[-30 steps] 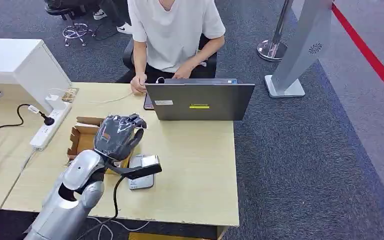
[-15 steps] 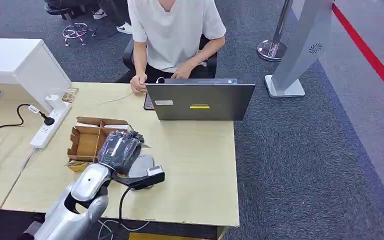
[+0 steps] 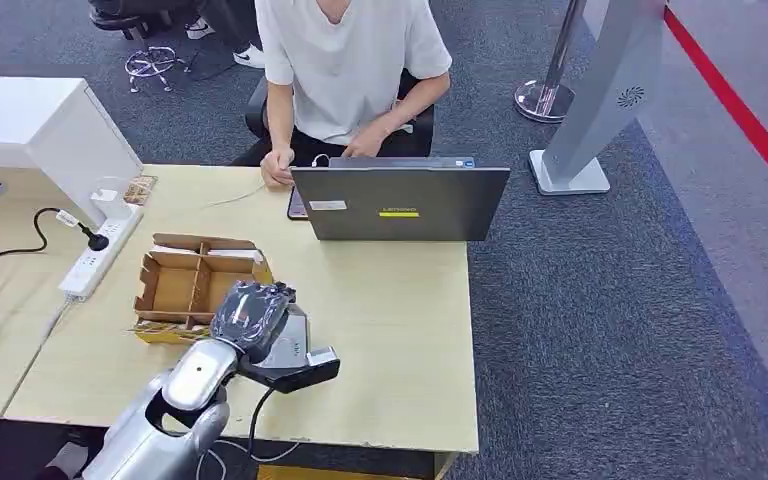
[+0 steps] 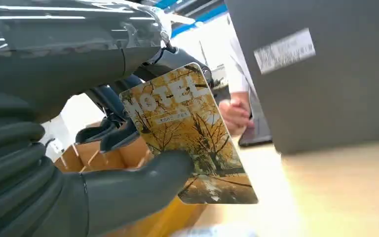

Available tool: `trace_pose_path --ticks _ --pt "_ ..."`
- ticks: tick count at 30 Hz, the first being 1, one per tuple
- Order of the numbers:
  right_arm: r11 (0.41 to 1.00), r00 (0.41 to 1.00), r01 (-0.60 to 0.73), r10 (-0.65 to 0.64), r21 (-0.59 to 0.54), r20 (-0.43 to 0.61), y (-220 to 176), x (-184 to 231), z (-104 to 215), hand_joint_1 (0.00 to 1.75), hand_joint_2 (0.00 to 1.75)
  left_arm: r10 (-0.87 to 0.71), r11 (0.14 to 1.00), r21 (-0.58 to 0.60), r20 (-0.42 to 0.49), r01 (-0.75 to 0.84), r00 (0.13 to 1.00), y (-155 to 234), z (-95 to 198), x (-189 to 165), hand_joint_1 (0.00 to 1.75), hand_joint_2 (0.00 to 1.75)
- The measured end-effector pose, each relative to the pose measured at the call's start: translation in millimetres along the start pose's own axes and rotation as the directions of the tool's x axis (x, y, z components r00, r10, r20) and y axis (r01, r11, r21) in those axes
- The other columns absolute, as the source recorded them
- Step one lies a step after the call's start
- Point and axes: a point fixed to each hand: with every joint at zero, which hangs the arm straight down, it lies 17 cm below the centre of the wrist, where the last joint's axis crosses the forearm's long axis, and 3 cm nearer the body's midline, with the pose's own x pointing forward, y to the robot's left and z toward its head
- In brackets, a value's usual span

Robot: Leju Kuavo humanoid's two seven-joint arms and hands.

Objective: Pass the card to the sensor for recognition and then transmit it.

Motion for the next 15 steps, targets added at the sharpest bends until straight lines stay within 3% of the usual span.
trace_pose_path --ticks 6,15 --pt "1.000 1.000 0.000 0.000 0.002 -0.010 0 -1 0 0.00 1.75 -0.044 0.985 -0.166 0.044 0.051 0.998 -46 11 3 1.75 1.75" --pt "1.000 1.000 -0.004 0.004 0.003 -0.020 0 -2 0 0.00 1.75 -0.076 0.974 -0.207 0.086 0.092 0.993 -54 7 -3 1.75 1.75"
